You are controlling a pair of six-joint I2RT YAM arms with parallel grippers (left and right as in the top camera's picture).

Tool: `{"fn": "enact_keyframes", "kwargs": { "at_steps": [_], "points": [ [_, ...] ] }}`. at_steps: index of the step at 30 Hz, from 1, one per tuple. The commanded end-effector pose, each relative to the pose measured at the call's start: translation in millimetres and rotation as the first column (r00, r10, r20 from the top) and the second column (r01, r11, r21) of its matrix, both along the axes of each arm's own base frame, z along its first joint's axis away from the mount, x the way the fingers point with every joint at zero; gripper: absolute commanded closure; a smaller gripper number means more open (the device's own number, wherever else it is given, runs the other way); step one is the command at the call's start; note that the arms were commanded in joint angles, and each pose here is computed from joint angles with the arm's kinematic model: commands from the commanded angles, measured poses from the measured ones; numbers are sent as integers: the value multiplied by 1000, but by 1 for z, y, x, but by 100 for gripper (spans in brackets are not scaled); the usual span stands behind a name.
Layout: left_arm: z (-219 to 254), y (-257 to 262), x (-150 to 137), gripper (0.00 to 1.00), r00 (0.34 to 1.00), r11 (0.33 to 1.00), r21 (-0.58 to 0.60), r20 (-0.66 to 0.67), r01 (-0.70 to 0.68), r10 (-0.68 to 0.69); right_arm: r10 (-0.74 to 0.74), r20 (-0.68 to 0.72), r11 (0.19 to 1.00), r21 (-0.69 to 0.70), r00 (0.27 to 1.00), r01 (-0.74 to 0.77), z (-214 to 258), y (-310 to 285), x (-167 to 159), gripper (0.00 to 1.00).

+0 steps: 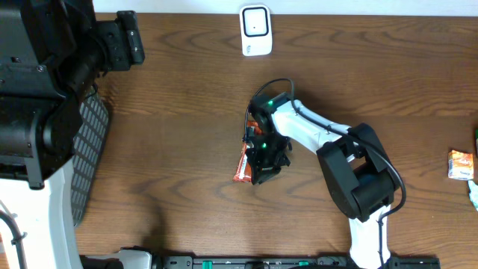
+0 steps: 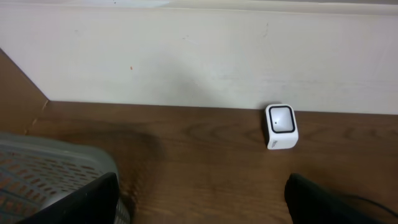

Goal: Scan the item barcode

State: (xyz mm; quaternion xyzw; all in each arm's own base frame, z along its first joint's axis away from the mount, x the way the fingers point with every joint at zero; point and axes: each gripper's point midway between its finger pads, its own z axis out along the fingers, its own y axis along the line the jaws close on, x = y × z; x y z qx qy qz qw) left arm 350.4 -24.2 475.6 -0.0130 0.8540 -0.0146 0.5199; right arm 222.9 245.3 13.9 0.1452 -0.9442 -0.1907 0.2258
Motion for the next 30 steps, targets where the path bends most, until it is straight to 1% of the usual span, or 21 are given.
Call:
{"fn": "enact_keyframes", "kwargs": {
  "at_steps": [1,3,6,7,10,12,20,27,29,30],
  "points": [
    [0,4,-2,15,1000,1000,17,2,-10,10,-35,37,998,47,999,33,13,6,22,62],
    [0,4,-2,15,1000,1000,17,2,-10,10,-54,51,997,54,997,51,17,5,31,48],
    [0,4,-2,15,1000,1000,18,2,-10,10,-87,102,994,74,991,80,18,5,50,7],
    [0,4,-2,15,1000,1000,17,2,-10,10,-108,124,993,68,986,100,16,5,57,2],
    [0,4,-2,15,1000,1000,17,2,-10,10,-166,209,986,38,964,162,8,1,81,1],
    [0,4,-2,15,1000,1000,17,2,-10,10,-203,229,979,23,952,203,6,0,89,1],
    [0,4,-2,15,1000,1000,18,2,-10,10,-202,257,979,12,945,206,-5,1,92,1],
    [0,4,-2,15,1000,1000,17,2,-10,10,-231,220,964,-78,948,253,-34,-7,86,1],
    [0,4,-2,15,1000,1000,18,2,-10,10,-238,203,959,-103,950,263,-43,-8,83,2],
    [0,4,-2,15,1000,1000,17,2,-10,10,-241,201,956,-121,950,268,-47,-9,81,7]
  ]
}}
